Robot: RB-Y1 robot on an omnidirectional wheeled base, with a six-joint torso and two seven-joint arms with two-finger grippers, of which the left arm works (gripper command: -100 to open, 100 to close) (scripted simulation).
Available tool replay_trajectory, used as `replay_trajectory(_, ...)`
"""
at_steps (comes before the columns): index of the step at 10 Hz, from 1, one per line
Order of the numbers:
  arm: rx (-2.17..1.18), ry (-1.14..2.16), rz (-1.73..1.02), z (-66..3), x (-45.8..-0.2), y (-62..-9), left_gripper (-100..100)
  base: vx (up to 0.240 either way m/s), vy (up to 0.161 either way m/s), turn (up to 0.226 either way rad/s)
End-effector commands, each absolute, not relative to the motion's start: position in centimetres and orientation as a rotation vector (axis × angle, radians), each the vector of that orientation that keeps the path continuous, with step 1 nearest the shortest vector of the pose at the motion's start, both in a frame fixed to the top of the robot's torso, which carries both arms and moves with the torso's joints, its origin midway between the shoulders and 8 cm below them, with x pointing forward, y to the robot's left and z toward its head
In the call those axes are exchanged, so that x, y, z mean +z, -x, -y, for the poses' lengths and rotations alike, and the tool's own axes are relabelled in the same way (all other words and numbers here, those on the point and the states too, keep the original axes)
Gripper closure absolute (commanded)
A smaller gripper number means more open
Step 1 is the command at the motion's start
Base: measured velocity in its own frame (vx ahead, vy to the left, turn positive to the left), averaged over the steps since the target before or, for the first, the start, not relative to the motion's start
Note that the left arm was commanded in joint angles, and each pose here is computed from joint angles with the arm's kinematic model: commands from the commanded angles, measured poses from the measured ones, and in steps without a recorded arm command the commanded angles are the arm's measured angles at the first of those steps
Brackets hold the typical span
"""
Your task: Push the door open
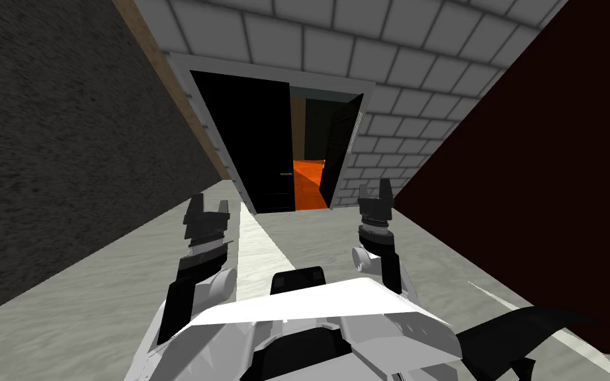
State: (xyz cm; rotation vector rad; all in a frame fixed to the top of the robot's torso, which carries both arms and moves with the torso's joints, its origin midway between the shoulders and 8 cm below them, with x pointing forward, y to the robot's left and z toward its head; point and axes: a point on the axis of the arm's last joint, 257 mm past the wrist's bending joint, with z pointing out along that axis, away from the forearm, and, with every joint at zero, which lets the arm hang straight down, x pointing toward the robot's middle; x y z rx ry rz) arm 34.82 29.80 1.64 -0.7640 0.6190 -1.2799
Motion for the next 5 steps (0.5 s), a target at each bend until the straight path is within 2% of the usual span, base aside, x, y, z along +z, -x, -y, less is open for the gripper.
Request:
replay_trajectory(1,-1.281,0.767,-0.634,-29.7,1.0,-35.5,-100,0.144,-0.022,0.037)
replay_trajectory(5,-1.280,0.782,-0.683,-29.5,-1.4,-37.8,-100,0.086,-0.003,-0.009)
